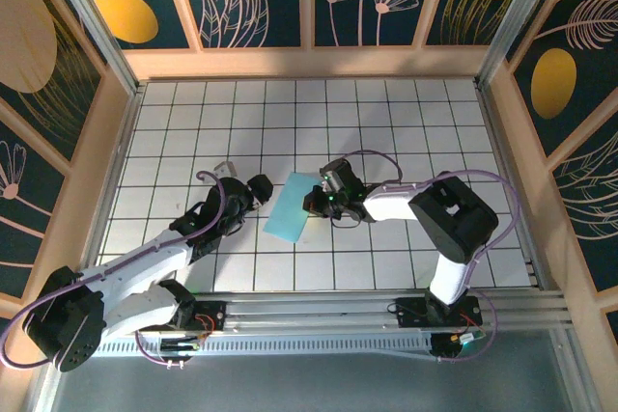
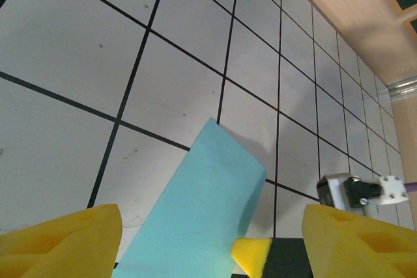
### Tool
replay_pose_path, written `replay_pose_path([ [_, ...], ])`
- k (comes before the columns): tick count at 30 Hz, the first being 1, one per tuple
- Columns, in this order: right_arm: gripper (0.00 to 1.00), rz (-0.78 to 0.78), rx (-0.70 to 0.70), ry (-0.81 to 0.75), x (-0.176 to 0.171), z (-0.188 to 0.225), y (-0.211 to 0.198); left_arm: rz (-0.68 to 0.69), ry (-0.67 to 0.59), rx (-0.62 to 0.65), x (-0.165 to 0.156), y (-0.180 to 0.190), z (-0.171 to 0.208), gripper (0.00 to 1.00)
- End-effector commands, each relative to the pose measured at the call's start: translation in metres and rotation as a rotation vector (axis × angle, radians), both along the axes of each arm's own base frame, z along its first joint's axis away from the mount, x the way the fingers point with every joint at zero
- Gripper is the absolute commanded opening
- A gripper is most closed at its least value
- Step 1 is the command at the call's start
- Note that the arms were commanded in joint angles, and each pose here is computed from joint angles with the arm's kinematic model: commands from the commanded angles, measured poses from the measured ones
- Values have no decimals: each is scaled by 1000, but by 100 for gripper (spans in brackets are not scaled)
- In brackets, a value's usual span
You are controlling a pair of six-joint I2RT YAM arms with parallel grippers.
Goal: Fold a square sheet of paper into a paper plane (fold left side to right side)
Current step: Third fold the triangle at the center of the table.
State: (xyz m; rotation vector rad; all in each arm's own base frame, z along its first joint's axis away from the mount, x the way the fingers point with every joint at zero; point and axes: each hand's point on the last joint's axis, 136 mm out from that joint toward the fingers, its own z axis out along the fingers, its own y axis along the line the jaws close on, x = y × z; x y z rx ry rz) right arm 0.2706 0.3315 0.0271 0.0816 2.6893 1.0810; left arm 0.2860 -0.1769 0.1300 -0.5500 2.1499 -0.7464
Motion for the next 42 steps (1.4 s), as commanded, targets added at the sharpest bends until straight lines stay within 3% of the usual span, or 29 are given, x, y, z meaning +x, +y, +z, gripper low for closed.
replay_pose_path([
  [1, 0, 27, -55, 11, 0, -11, 2, 2, 1, 18, -1, 4, 1, 73],
  [7, 0, 105, -175, 36, -11, -28, -20, -63, 22, 39, -6, -3, 0, 74],
  [13, 0, 211, -199, 24, -24, -32, -48, -214, 105, -11, -21, -29, -19, 72],
  [24, 0, 400, -280, -6, -45, -48, -80, -454, 283, -58, -40, -76, -59, 51],
  [31, 0, 396, -265, -30, -43, -44, -78, -512, 387, -10, -52, -86, -87, 45],
  [42, 0, 387, -282, -35, -42, -44, -81, -549, 435, 21, -51, -99, -103, 41],
])
